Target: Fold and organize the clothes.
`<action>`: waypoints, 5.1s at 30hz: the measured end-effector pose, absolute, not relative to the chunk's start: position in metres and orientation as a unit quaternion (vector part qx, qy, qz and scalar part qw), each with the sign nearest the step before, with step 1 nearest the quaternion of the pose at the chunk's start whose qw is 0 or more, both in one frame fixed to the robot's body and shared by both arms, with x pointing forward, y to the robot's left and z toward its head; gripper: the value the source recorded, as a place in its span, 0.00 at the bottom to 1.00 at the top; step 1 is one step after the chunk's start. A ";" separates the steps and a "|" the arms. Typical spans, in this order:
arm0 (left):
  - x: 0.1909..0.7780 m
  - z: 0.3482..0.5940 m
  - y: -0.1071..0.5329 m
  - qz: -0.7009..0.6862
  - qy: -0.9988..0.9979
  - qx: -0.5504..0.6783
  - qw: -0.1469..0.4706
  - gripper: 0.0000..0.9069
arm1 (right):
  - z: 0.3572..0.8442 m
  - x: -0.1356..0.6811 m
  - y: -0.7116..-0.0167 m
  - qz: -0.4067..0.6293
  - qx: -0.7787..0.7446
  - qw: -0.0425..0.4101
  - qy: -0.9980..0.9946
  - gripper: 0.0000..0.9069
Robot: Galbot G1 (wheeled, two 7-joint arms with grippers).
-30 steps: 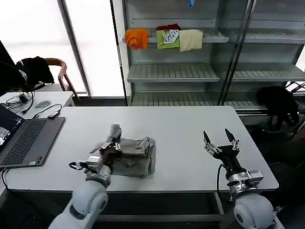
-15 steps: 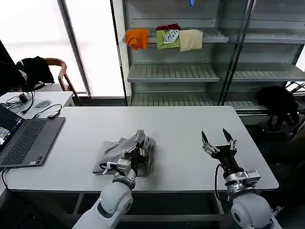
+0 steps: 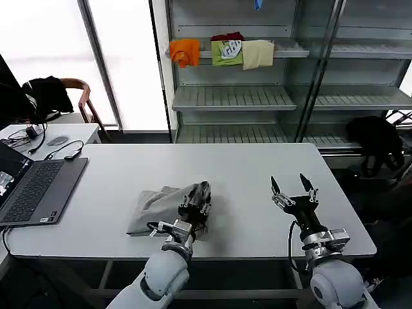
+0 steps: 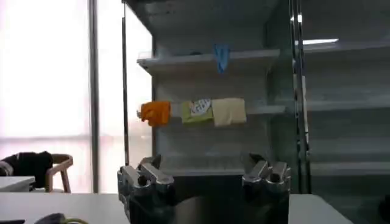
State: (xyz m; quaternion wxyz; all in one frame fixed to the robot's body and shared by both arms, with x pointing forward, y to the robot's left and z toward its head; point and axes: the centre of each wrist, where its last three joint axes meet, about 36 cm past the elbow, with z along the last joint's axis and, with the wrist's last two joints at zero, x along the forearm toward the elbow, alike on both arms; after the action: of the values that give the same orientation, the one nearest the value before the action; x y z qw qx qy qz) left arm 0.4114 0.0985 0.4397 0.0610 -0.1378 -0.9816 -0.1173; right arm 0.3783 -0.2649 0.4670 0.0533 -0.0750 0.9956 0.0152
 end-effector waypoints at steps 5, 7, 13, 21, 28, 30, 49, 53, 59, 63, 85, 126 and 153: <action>0.411 0.458 0.099 -0.118 -0.984 -0.131 0.024 1.00 | 0.467 0.377 -0.264 0.016 -0.078 0.052 0.995 1.00; 0.413 0.464 0.107 -0.114 -0.986 -0.123 0.016 1.00 | 0.468 0.376 -0.265 0.014 -0.077 0.052 0.996 1.00; 0.420 0.467 0.166 -0.112 -0.990 -0.084 0.031 1.00 | 0.469 0.377 -0.272 0.012 -0.078 0.052 0.995 1.00; 0.427 0.444 0.257 -0.085 -0.989 -0.031 0.116 1.00 | 0.468 0.381 -0.272 0.011 -0.079 0.048 0.996 1.00; 0.430 0.426 0.287 -0.045 -0.984 -0.020 0.169 1.00 | 0.468 0.379 -0.270 0.010 -0.079 0.042 0.996 1.00; 0.430 0.422 0.289 -0.033 -0.983 -0.022 0.178 1.00 | 0.467 0.379 -0.271 0.010 -0.078 0.041 0.996 1.00; 0.426 0.400 0.284 0.057 -0.974 -0.057 0.214 0.01 | 0.462 0.381 -0.265 0.005 -0.083 0.036 0.996 1.00; 0.427 0.402 0.283 0.059 -0.975 -0.061 0.208 0.00 | 0.462 0.382 -0.265 0.004 -0.084 0.038 0.996 1.00; 0.429 0.413 0.289 0.054 -0.979 -0.056 0.189 0.00 | 0.462 0.383 -0.262 0.005 -0.085 0.040 0.996 1.00; 0.432 0.426 0.300 0.044 -0.983 -0.044 0.175 0.00 | 0.463 0.385 -0.261 0.005 -0.087 0.041 0.995 1.00; 0.458 0.571 0.409 -0.114 -0.990 -0.032 0.075 0.02 | 0.462 0.388 -0.254 0.010 -0.094 0.050 0.994 1.00; 0.447 0.537 0.235 -0.178 -0.978 -0.108 -0.024 1.00 | 0.463 0.432 -0.188 0.052 -0.141 -0.012 0.989 1.00; 0.388 0.530 0.279 -0.137 -0.987 -0.080 0.005 1.00 | 0.429 0.500 0.003 0.041 -0.240 -0.211 0.947 0.34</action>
State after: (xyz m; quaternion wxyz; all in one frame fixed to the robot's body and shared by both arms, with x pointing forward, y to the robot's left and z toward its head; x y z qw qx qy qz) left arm 0.3884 0.2787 0.5296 0.0049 -0.0799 -0.9873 -0.1371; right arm 0.5003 0.0027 0.4293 -0.2111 -0.2397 0.9467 0.0407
